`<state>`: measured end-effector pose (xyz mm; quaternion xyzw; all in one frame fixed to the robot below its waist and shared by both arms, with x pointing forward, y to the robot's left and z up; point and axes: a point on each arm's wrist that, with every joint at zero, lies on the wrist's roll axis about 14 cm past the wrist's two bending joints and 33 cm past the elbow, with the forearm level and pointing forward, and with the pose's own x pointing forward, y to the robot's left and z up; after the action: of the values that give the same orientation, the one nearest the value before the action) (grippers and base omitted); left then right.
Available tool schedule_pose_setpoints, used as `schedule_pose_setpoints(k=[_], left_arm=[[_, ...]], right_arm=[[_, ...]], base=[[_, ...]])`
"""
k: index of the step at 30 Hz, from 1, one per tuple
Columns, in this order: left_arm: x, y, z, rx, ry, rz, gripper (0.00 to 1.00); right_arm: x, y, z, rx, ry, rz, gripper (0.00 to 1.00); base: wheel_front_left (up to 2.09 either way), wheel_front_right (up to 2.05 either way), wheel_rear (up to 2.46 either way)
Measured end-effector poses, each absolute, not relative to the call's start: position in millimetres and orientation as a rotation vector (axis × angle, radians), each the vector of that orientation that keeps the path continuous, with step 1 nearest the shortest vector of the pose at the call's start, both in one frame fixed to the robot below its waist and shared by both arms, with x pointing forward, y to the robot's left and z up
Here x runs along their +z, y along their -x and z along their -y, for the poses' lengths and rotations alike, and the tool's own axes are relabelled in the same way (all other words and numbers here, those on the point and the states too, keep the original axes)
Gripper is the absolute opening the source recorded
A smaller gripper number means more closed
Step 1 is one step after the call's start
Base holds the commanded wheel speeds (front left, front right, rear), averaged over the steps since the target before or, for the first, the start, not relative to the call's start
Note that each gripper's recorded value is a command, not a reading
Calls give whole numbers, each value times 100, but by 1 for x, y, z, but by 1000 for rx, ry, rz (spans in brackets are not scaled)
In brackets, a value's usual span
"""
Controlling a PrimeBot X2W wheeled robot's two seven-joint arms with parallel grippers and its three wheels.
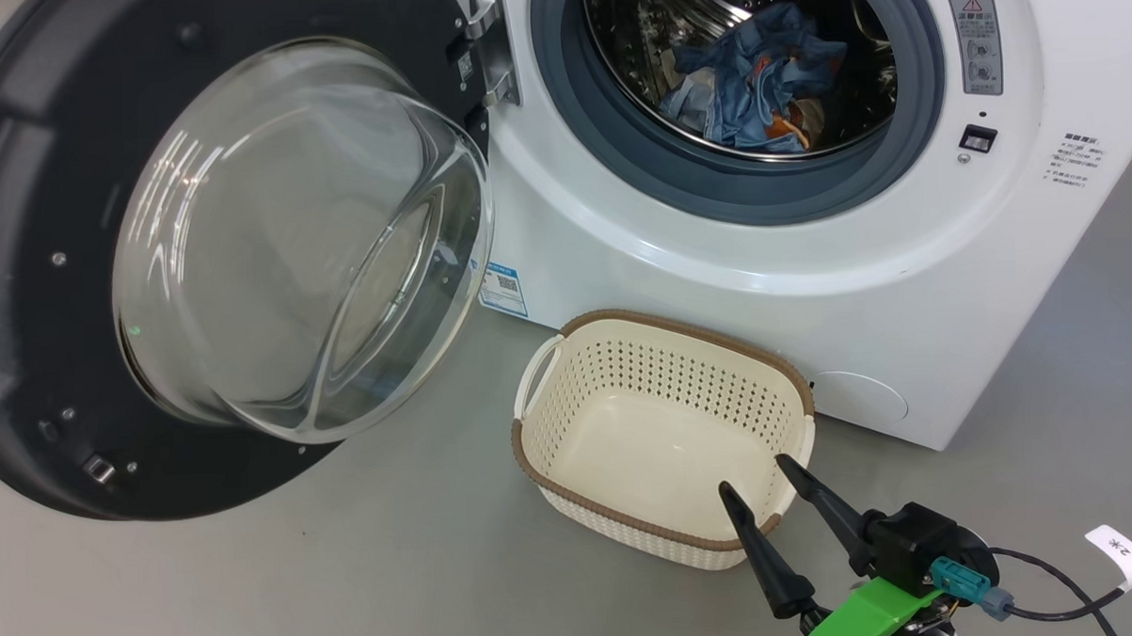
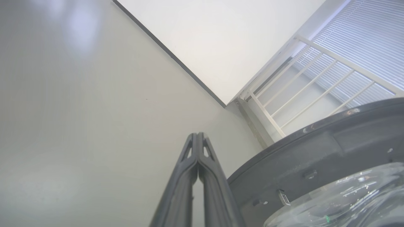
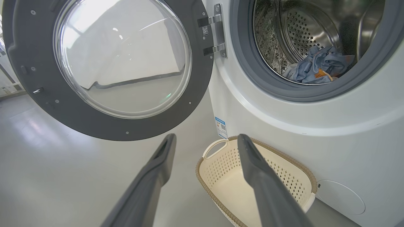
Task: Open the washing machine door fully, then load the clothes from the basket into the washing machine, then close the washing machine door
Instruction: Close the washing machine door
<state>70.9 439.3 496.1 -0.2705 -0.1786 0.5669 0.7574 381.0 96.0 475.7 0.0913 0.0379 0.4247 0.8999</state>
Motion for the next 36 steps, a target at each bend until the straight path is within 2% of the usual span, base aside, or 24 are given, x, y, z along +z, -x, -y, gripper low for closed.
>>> schedule_pose_setpoints(k=[4,8,15,26,31,36], left_arm=[[498,-65,-460,1247,801,605,0],[499,-70,-484,1206,972,701,0],[541,-64,-544,1125,1062,853,0],[567,-106,-572,990,1206,851,0],[585,-139,-568,847,1265,806,0],[595,-154,-563,783,1272,793,0]], right_arm=[[473,-384,-93,871,-189,-85,100],[471,-385,-92,867,-189,-88,100],[470,-386,-90,862,-187,-89,100],[460,-387,-73,831,-160,-110,100],[454,-385,-69,830,-147,-124,100],[450,-388,-65,829,-135,-131,100]], base=[[0,0,0],[0,0,0],[0,0,0],[0,0,0],[0,0,0],[0,0,0]])
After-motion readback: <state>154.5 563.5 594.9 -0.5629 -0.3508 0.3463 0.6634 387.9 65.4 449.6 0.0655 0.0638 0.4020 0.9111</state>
